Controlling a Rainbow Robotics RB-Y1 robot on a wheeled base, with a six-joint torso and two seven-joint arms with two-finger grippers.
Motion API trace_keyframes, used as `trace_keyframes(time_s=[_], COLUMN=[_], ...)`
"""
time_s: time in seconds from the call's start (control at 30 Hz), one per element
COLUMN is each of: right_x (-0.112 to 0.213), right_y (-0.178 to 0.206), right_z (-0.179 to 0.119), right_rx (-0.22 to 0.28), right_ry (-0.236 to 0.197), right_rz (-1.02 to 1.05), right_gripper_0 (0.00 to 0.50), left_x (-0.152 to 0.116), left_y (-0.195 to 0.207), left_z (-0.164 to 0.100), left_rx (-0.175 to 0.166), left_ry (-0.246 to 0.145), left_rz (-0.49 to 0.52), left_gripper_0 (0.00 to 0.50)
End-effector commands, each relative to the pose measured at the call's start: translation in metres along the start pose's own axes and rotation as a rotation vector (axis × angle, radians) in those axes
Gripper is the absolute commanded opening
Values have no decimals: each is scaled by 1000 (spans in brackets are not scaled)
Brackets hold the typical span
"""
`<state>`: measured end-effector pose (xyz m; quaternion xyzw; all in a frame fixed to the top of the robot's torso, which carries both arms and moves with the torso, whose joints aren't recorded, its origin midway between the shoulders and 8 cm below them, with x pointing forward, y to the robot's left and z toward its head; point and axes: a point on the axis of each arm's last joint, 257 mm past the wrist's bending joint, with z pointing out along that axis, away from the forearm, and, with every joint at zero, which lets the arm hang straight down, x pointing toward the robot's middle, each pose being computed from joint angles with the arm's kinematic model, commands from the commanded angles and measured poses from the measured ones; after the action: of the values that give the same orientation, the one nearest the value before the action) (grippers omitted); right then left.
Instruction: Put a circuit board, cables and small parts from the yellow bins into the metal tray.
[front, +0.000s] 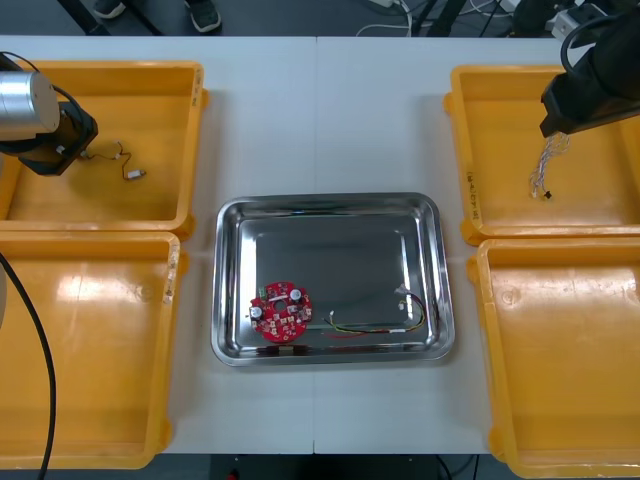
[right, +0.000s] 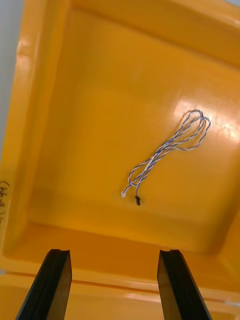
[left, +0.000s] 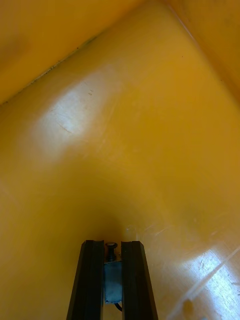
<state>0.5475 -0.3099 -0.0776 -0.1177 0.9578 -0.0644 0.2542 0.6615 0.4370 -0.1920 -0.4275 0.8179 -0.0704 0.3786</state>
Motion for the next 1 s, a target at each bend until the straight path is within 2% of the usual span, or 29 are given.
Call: trace_keyframes(time_s=[0.03, 0.2, 0.43, 0.57, 0.77, 1.0], right_x=[-23, -19, -21, -28, -36, -36], right_y=[-1, -4, -11, -17, -30, -42], right_z=[-19, -11, -8, -7, -11, -11], right_rx=[-16, -36, -71, -70, -31, 2], right_ry=[-40, 2, 40, 21, -15, -23], right_rz=[124, 280, 445, 476, 482, 496], right_gripper_0=[500, 500, 500, 500, 500, 500], left_x=[10, 4, -4, -7, -6, -2], left_y=[-15, -33, -50, -54, -68, -80], left_z=[0, -15, -40, -49, -75, -98], left_rx=[38, 63, 73, 72, 80, 98], left_ry=[5, 3, 8, 11, 31, 61], left_rz=[-68, -58, -44, -32, 6, 24], left_gripper_0=[0, 0, 0, 0, 0, 0])
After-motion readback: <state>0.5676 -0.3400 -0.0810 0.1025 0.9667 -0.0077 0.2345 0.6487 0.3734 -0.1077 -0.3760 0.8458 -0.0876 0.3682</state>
